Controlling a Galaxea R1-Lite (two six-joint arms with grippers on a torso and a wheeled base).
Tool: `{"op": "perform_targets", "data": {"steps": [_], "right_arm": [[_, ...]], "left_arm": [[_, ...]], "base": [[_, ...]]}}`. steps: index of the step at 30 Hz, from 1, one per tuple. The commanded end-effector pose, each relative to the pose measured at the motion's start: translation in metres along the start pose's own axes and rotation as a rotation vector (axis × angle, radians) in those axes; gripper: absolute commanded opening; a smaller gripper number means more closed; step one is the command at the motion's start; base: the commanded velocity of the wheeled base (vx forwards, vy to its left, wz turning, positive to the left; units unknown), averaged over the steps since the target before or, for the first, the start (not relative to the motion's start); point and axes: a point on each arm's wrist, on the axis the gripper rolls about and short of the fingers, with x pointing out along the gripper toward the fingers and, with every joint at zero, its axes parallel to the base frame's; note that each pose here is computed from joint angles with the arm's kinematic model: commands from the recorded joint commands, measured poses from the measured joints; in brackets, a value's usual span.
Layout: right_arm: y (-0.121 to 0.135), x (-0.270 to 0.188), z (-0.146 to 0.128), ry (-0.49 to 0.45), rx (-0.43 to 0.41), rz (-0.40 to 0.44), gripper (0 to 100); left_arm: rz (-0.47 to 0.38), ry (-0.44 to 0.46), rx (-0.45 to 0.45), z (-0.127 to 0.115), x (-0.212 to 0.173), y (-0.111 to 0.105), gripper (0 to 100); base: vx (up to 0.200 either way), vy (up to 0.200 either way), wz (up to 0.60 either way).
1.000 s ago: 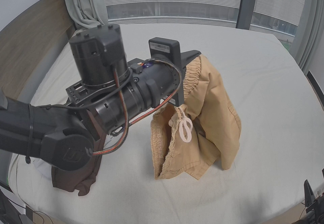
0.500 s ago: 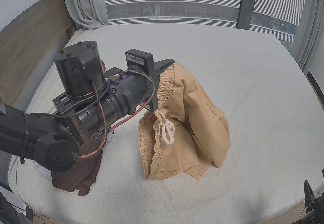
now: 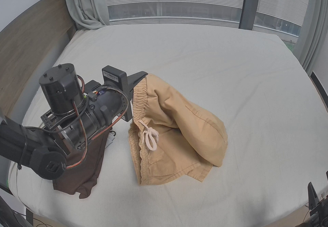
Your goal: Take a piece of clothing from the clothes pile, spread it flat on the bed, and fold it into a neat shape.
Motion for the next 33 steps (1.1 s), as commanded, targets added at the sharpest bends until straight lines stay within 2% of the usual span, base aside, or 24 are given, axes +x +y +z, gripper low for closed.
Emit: {"op": "perform_targets", "data": {"steps": [1, 4, 7, 12, 17, 18, 20, 21, 22, 23, 26, 33], "right_arm": [[0.0, 0.001, -0.005, 0.008, 0.0, 0.0, 100], [0.0, 0.001, -0.005, 0.008, 0.0, 0.001, 100], [0.0, 0.001, -0.005, 0.008, 0.0, 0.001, 100], [0.0, 0.001, -0.005, 0.008, -0.002, 0.001, 100], [0.0, 0.0, -0.005, 0.007, -0.003, 0.003, 100], [0.0, 0.001, -0.005, 0.008, -0.003, 0.004, 100], [0.0, 0.001, -0.005, 0.008, -0.003, 0.004, 100], [0.0, 0.0, -0.005, 0.007, -0.005, 0.003, 100], [0.0, 0.0, -0.005, 0.007, -0.005, 0.003, 100], [0.0, 0.0, -0.005, 0.007, -0.005, 0.004, 100], [0.0, 0.0, -0.005, 0.007, -0.006, 0.004, 100], [0.0, 0.0, -0.005, 0.007, -0.009, 0.008, 100]], "left_arm": [[0.021, -0.019, 0.024, 0.013, -0.009, 0.015, 0], [0.003, -0.015, 0.029, 0.019, -0.013, 0.019, 0], [0.003, 0.028, 0.088, 0.036, -0.027, 0.035, 0], [0.008, 0.096, 0.155, 0.049, -0.045, 0.049, 0], [0.022, 0.092, 0.268, 0.059, -0.051, 0.074, 0], [0.035, 0.083, 0.317, 0.061, -0.052, 0.081, 0], [0.035, 0.083, 0.317, 0.061, -0.052, 0.081, 0], [0.085, 0.095, 0.419, 0.062, -0.053, 0.099, 0], [0.085, 0.095, 0.419, 0.062, -0.053, 0.099, 0], [0.111, 0.109, 0.455, 0.062, -0.051, 0.109, 0], [0.119, 0.117, 0.481, 0.062, -0.049, 0.113, 0], [0.138, 0.12, 0.48, 0.061, -0.051, 0.117, 0]], "base": [[0.0, 0.0, 0.0], [0.0, 0.0, 0.0], [0.0, 0.0, 0.0], [0.0, 0.0, 0.0], [0.0, 0.0, 0.0], [0.0, 0.0, 0.0], [0.0, 0.0, 0.0], [0.0, 0.0, 0.0], [0.0, 0.0, 0.0], [0.0, 0.0, 0.0], [0.0, 0.0, 0.0], [0.0, 0.0, 0.0]]}}
